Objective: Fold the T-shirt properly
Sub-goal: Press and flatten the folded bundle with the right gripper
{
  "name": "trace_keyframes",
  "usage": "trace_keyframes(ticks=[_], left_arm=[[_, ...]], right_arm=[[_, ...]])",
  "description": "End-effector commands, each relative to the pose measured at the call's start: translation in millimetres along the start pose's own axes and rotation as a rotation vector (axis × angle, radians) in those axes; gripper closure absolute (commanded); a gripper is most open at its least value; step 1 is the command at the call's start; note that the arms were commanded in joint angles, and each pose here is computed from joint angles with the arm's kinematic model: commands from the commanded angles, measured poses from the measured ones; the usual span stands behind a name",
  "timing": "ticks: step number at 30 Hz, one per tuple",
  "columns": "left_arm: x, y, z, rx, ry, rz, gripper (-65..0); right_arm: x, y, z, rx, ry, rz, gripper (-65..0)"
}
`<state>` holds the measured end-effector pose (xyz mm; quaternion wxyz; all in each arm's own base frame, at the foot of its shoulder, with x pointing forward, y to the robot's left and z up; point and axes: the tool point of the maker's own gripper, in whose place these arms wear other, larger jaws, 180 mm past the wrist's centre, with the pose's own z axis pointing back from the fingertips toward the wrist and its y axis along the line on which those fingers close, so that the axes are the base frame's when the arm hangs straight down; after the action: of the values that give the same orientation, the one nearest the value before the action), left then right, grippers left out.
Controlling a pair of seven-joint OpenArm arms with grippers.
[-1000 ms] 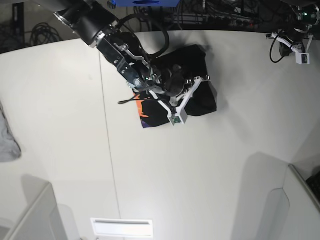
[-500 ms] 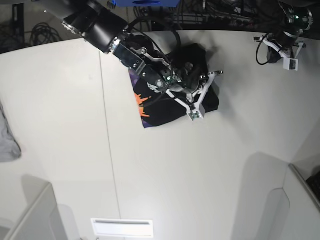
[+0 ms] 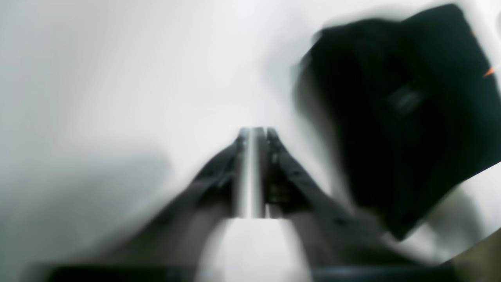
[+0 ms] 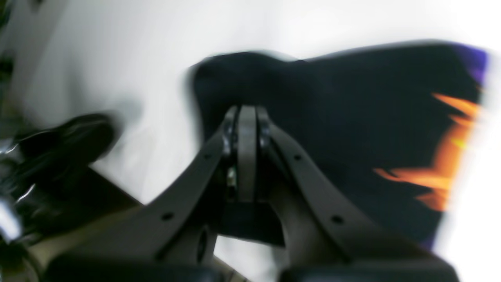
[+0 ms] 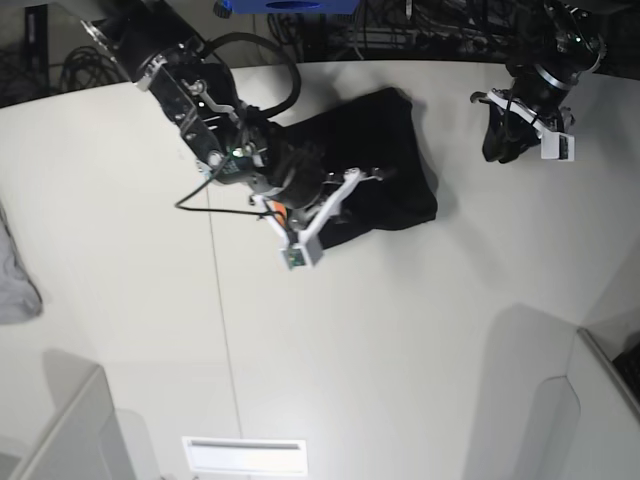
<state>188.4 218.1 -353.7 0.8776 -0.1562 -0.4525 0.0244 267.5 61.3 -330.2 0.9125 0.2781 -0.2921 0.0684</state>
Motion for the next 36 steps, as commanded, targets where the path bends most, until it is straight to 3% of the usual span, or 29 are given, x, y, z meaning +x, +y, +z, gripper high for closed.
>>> trace_keyframes(ticks=[1, 5, 8, 21, 25, 28, 34, 35, 36], left_arm=[[12, -5, 3, -0.029, -0.053, 0.007, -28.5], [16, -25, -3, -0.109, -0.086, 0.057, -52.8], [12, -48, -14, -0.181, -0.068, 0.059, -60.7], [-25, -88, -67, -0.341, 0.040, 0.161, -60.9], [-37, -80, -76, -0.292, 0.079, 0.227, -60.1], [-39, -76, -78, -0.270, 0.085, 0.245, -48.2], [-36, -64, -86, -0.211, 0.090, 0.289, -4.1], [-37, -62, -87, -0.194, 0.095, 0.302, 0.0], [-38, -63, -88, -0.191, 0.106, 0.302, 0.0]], right_arm=[[9, -3, 5, 0.003, -0.034, -0.009, 0.0], [-3, -33, 12, -0.061, -0.019, -0.016, 0.0], [-12, -43, 17, -0.085, -0.004, -0.017, 0.0], [-18, -79, 35, -0.169, -0.060, -0.018, 0.0], [-16, -96, 41, -0.209, -0.077, -0.054, 0.0], [-16, -104, 45, -0.229, -0.082, -0.072, 0.0], [-15, -120, 56, -0.231, -0.109, -0.070, 0.0], [-15, -127, 59, -0.246, -0.117, -0.082, 0.0], [-15, -131, 62, -0.257, -0.130, -0.098, 0.0]])
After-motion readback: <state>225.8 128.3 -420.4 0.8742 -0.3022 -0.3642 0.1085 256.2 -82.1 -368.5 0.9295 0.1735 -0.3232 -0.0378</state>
